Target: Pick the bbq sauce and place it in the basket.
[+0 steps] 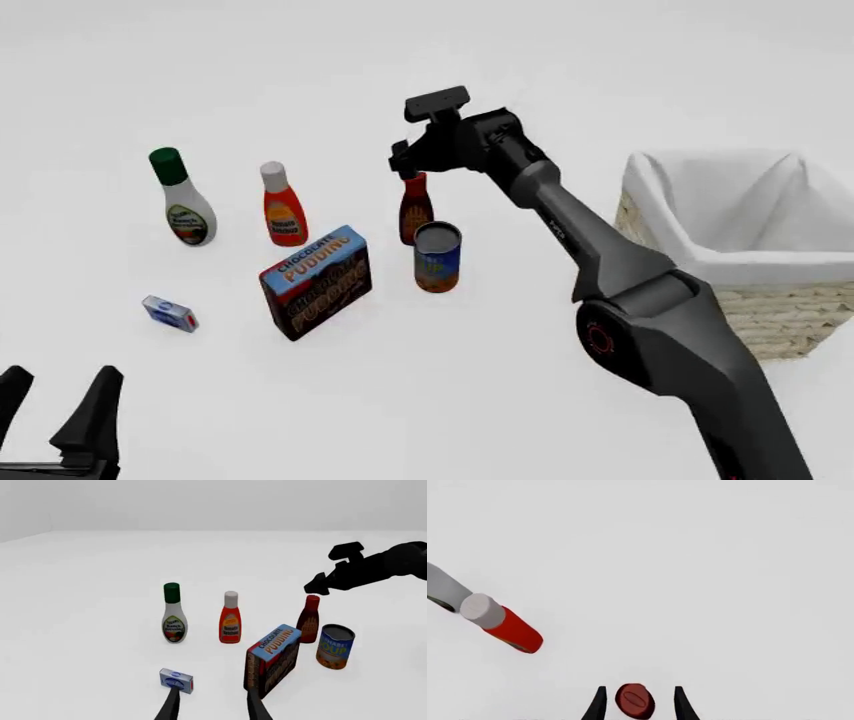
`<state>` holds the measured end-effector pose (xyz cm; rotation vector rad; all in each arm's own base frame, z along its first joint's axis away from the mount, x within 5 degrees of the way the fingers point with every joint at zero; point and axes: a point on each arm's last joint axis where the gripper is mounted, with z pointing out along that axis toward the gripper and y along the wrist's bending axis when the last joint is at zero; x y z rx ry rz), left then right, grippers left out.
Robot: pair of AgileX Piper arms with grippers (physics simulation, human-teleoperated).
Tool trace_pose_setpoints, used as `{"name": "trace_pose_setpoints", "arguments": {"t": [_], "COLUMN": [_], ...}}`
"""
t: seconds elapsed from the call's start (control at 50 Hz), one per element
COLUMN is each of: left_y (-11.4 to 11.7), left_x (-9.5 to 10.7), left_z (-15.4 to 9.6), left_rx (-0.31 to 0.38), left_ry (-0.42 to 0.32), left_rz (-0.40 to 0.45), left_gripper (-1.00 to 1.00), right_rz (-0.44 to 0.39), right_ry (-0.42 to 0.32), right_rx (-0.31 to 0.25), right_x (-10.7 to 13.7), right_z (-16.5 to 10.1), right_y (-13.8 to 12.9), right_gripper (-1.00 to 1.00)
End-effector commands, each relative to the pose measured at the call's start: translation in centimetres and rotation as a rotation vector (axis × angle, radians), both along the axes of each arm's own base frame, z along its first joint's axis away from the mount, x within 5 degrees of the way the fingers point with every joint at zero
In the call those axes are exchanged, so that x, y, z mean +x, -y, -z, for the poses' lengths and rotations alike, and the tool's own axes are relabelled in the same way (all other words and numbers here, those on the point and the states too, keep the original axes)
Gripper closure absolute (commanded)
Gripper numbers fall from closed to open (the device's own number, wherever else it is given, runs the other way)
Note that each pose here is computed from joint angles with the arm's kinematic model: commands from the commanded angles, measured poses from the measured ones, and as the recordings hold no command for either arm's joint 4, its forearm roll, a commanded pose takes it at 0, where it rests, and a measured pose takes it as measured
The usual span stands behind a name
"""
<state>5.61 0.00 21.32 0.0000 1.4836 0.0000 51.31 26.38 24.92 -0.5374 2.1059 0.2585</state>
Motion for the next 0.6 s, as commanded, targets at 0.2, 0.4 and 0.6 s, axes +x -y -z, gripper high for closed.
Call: {"name": "trace_pose_setpoints", "arguments": {"t": [0.2,0.4,0.6], "left_y": [0.0,0.0,0.0], "left_x": [0.0,0.0,0.0], "left_z": [0.0,0.0,0.0], "left_rx": [0.0,0.0,0.0], "left_ry": [0.0,0.0,0.0], "left_rz": [0.0,0.0,0.0], "left_gripper": [-1.0,-1.0,-1.0], "right_rz": [0.005,0.002,-0.001], "right_ry": [-0.046,-0.064,-0.07], "right_rx": [-0.015,-0.021,-0.025], "right_x": [-0.7,-0.9,-0.5], "right_z": [2.6,3.6,4.2], "right_y": [0.3,0.0,-0.3], "right_gripper": [-1.0,-1.0,-1.0]}}
